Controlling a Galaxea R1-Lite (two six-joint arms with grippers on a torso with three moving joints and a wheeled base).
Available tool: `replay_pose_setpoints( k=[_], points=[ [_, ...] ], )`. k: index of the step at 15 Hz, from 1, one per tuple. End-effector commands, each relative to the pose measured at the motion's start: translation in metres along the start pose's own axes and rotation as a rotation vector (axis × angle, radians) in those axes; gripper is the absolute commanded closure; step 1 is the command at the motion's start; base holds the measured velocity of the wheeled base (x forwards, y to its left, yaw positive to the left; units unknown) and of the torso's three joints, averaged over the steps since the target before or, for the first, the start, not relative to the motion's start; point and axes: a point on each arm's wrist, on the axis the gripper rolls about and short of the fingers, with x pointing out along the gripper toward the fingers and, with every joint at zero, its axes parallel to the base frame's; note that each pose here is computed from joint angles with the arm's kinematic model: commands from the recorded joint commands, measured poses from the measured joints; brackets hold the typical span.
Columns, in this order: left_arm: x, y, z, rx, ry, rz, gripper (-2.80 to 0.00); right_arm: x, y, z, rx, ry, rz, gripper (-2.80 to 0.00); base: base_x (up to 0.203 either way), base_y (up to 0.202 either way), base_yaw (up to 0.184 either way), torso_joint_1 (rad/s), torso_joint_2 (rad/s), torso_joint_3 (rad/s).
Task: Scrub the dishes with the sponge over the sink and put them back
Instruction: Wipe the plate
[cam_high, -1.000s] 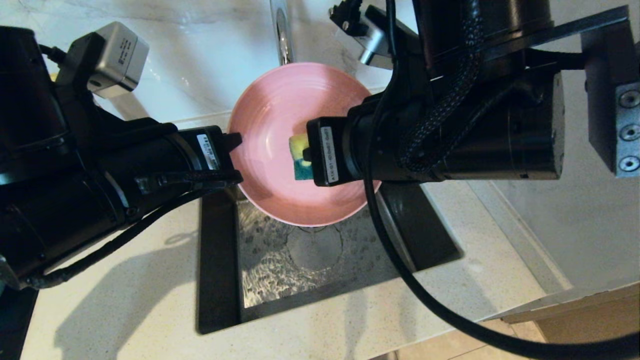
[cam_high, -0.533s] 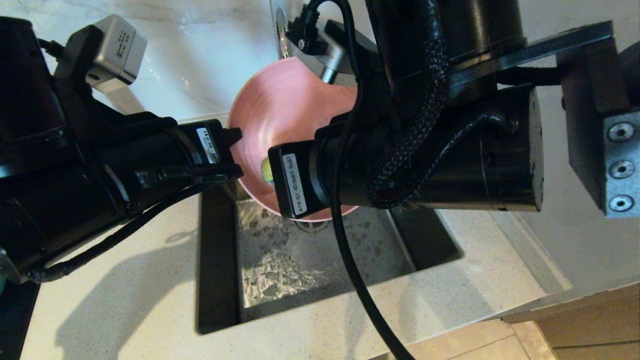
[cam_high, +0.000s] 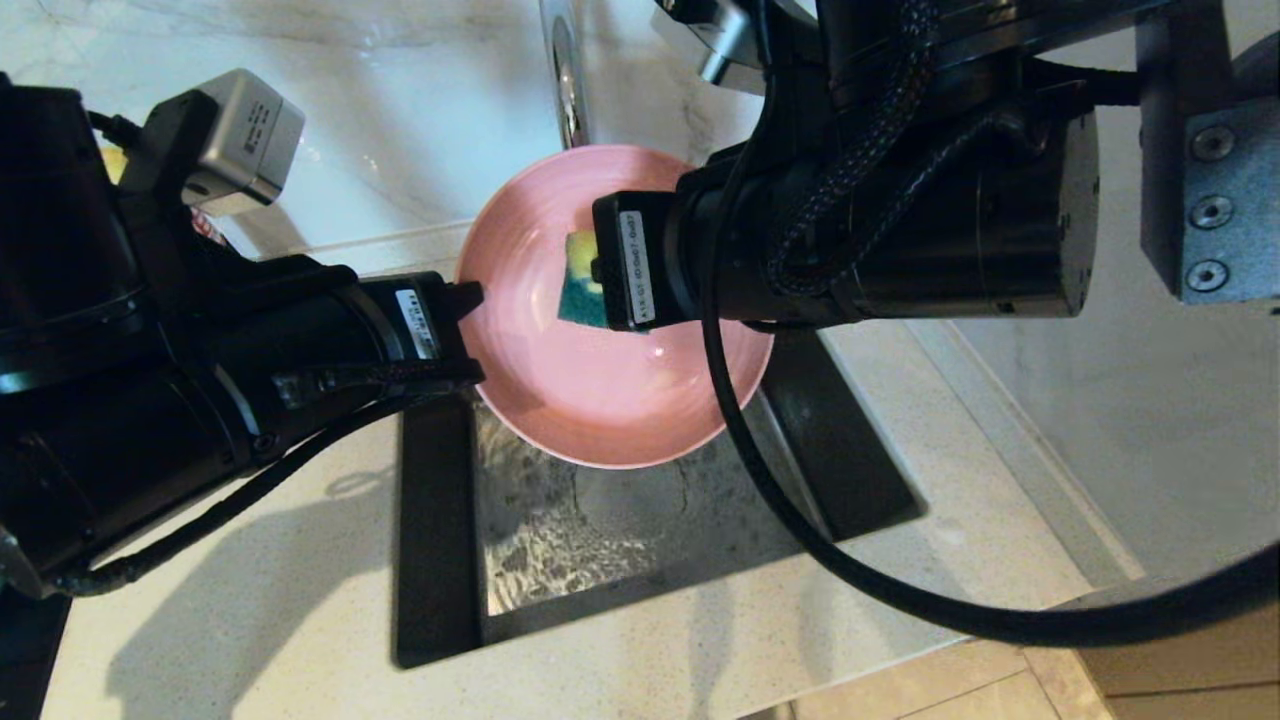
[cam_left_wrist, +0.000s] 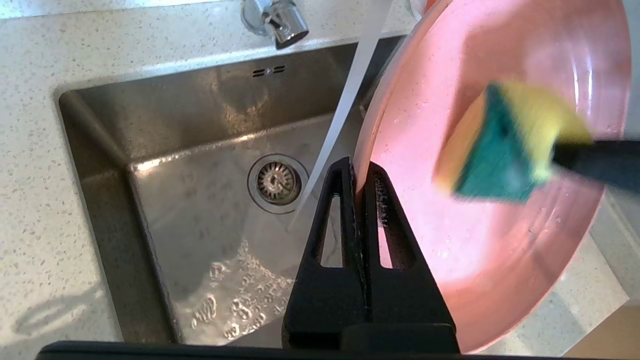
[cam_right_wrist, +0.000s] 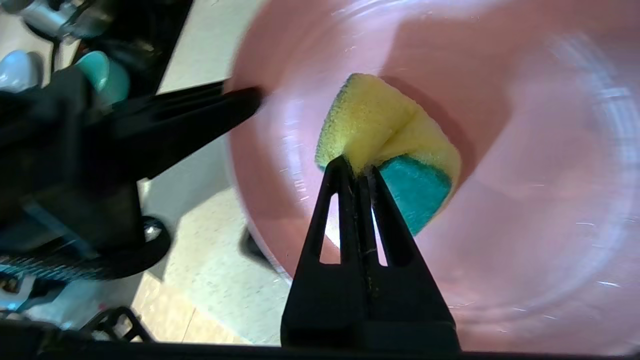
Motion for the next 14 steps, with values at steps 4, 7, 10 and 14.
replay_pose_setpoints(
  k=[4,7,10,14],
  points=[
    [-0.009,0.005,0.006,-0.013,-0.029,0.008,0.0,-0.016,-0.024,0.01,0.021,-0.02,-0.063,0.0,0.0,0.0,0.0,0.0,0.0,0.0],
    [-0.006,0.004,0.011,-0.021,-0.043,0.011,0.0,-0.025,-0.028,-0.003,0.014,0.028,-0.072,0.0,0.0,0.0,0.0,0.0,0.0,0.0],
    [-0.003,0.002,0.017,-0.035,-0.058,0.008,0.0,-0.026,-0.021,-0.023,0.0,0.1,-0.049,0.0,0.0,0.0,0.0,0.0,0.0,0.0],
    [-0.001,0.003,0.009,-0.052,-0.032,0.011,0.0,-0.012,0.002,-0.038,-0.023,0.149,0.007,0.0,0.0,0.0,0.0,0.0,0.0,0.0]
  ],
)
